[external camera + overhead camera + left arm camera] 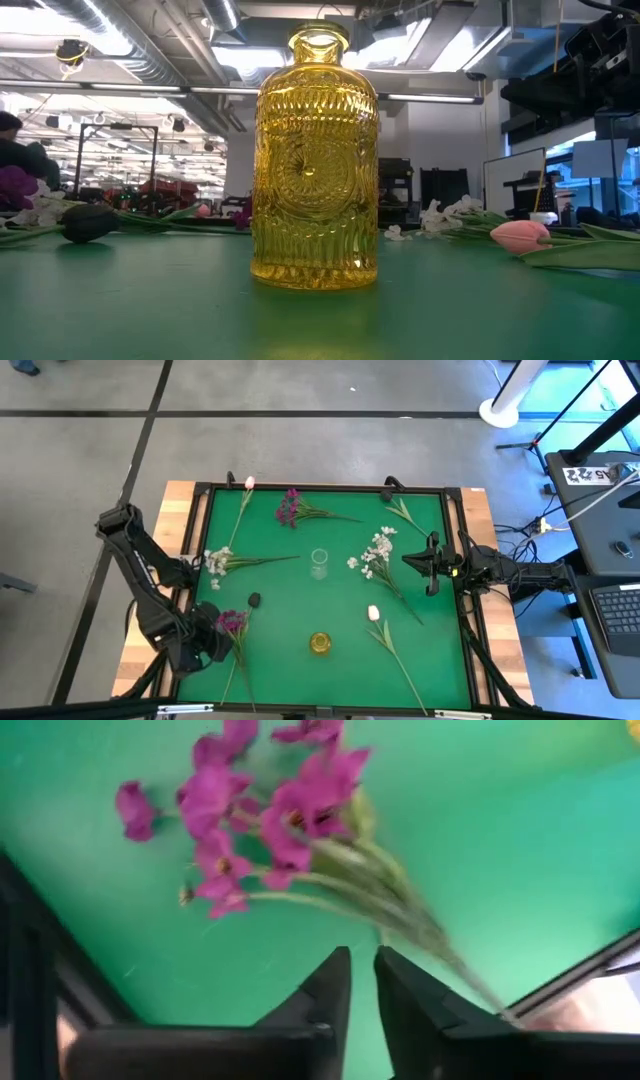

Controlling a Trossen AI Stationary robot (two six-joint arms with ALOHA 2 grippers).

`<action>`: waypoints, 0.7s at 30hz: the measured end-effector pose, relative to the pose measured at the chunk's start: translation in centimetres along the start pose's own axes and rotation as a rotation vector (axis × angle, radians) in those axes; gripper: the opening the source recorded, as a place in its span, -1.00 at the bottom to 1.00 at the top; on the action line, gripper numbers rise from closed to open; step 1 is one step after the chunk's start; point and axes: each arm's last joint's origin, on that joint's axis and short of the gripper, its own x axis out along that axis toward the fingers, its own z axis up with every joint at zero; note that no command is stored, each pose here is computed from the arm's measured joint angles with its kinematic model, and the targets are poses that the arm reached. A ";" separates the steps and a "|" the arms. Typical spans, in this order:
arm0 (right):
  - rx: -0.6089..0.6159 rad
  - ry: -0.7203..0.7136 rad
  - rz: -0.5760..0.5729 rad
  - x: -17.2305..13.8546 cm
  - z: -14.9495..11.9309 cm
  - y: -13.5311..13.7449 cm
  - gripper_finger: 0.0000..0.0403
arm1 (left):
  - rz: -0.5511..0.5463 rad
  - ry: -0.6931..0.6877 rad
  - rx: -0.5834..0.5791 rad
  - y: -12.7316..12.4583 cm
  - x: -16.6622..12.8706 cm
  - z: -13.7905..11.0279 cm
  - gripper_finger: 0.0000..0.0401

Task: Sort flowers into vase by color
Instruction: Put the bottom purple flowers into the transparent vase

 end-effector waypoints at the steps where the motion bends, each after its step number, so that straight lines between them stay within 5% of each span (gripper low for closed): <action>1: 0.000 0.000 0.000 0.0 0.0 0.0 -0.87 | 0.011 0.006 0.000 0.1 0.1 0.0 -0.64; 11: 0.000 0.000 0.000 0.0 0.0 0.0 -0.87 | -0.001 -0.042 -0.177 0.9 1.8 0.3 -0.01; 21: 0.000 0.000 0.000 0.0 0.0 0.0 -0.87 | -0.069 -0.015 -0.282 1.7 4.5 0.4 0.15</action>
